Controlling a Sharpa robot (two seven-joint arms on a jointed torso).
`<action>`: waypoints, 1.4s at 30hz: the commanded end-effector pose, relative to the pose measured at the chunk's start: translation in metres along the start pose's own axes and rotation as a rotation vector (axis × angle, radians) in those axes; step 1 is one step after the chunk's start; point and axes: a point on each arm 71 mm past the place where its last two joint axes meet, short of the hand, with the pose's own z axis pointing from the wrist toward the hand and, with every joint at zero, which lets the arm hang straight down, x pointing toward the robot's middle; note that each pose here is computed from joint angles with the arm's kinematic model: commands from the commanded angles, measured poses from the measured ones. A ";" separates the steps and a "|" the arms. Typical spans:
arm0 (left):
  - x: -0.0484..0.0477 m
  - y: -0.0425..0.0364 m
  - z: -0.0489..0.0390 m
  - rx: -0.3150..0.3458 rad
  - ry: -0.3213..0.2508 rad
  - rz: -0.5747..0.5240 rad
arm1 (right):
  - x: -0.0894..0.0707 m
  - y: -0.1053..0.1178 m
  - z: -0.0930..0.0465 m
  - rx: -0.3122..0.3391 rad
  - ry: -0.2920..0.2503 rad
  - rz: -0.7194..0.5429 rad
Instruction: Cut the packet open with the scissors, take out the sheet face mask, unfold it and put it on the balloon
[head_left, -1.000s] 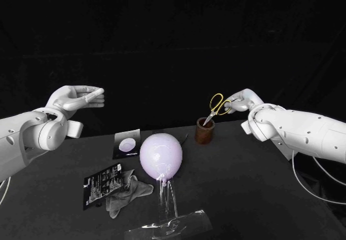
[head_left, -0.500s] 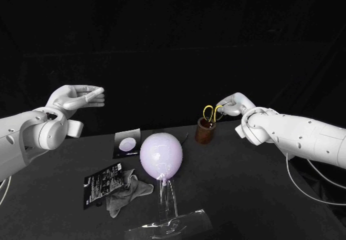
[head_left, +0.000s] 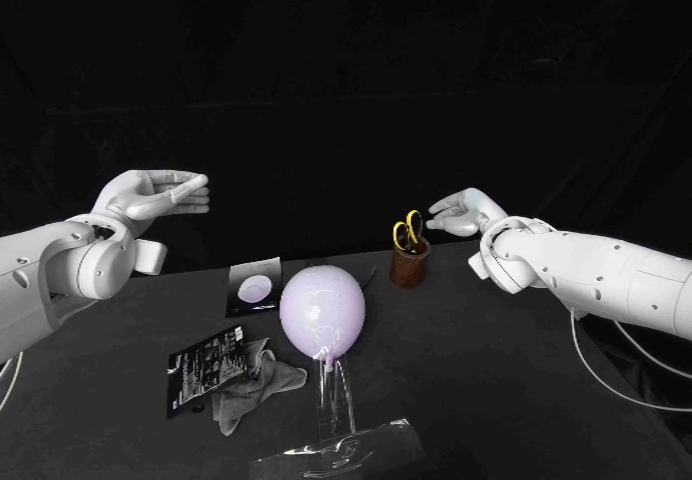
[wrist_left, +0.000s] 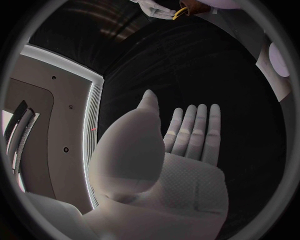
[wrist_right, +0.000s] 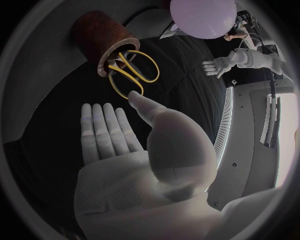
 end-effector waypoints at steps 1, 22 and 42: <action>0.0017 -0.0023 0.0006 0.018 0.013 -0.014 | 0.001 0.003 -0.002 -0.041 0.017 -0.010; -0.0010 -0.0011 -0.0053 0.019 0.015 -0.020 | -0.033 0.038 -0.030 -0.292 -0.034 0.186; 0.0107 0.0110 -0.0411 0.104 0.077 0.000 | 0.021 0.114 -0.057 -0.525 0.239 0.078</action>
